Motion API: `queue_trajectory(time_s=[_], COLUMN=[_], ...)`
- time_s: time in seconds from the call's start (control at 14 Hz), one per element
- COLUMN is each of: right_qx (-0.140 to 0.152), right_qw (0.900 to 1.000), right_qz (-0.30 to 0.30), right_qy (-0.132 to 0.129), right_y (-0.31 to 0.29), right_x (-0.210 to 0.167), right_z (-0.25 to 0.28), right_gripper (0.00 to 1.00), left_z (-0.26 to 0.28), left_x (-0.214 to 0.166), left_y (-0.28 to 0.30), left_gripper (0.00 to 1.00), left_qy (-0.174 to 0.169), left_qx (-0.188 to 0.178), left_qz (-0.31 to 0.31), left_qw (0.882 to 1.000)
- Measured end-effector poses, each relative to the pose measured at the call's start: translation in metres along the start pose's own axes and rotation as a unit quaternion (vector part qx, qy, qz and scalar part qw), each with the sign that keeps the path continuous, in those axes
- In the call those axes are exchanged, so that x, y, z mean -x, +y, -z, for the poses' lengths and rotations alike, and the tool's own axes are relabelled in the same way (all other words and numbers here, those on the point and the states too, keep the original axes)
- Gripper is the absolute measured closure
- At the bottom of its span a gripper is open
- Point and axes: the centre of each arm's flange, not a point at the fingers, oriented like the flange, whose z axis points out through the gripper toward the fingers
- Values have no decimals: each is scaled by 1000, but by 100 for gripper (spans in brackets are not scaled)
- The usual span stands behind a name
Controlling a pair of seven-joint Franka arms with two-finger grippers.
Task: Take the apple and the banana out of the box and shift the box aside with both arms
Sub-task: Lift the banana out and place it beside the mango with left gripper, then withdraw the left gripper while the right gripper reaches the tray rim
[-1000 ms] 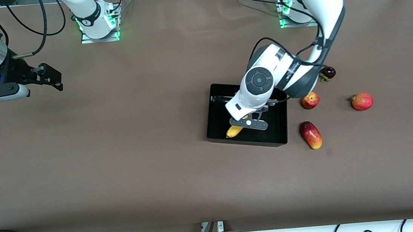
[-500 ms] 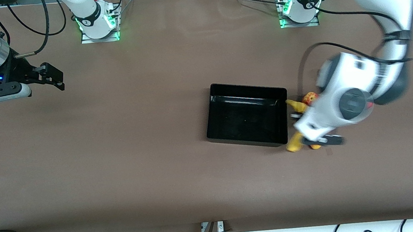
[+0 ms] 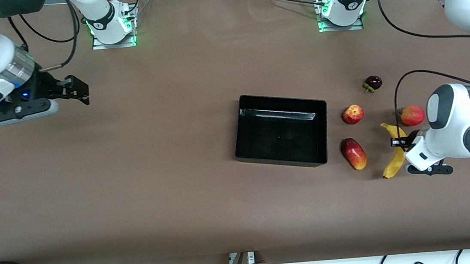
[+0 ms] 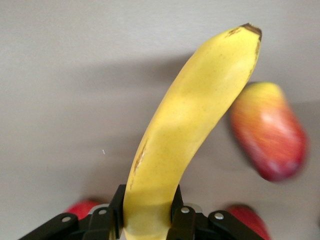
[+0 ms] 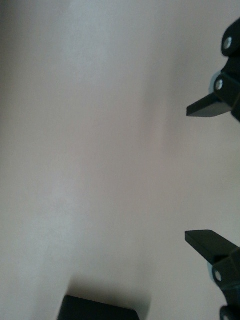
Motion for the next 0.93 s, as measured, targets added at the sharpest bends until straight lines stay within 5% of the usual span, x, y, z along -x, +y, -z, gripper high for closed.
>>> queue_trajectory(time_s=[0.36, 0.5, 0.79, 0.93], right_qx=[8, 7, -1, -10], right_qw=[995, 995, 1000, 1000], right_qz=[74, 88, 25, -14], right_qy=[-64, -54, -9, 7], right_y=[-94, -145, -261, -309], right_x=[-26, -30, -27, -28], right_z=[-97, -124, -195, -233], right_gripper=[0, 0, 0, 0], left_z=[-64, -63, -22, 30], left_x=[6, 6, 2, 4], left_y=[-6, -6, -7, -1], left_gripper=[57, 39, 3, 0], left_qy=[-9, -9, 25, 62], left_qx=[20, 19, 10, -4], left_qz=[-9, -9, -7, -12], left_qw=[1000, 1000, 1000, 998])
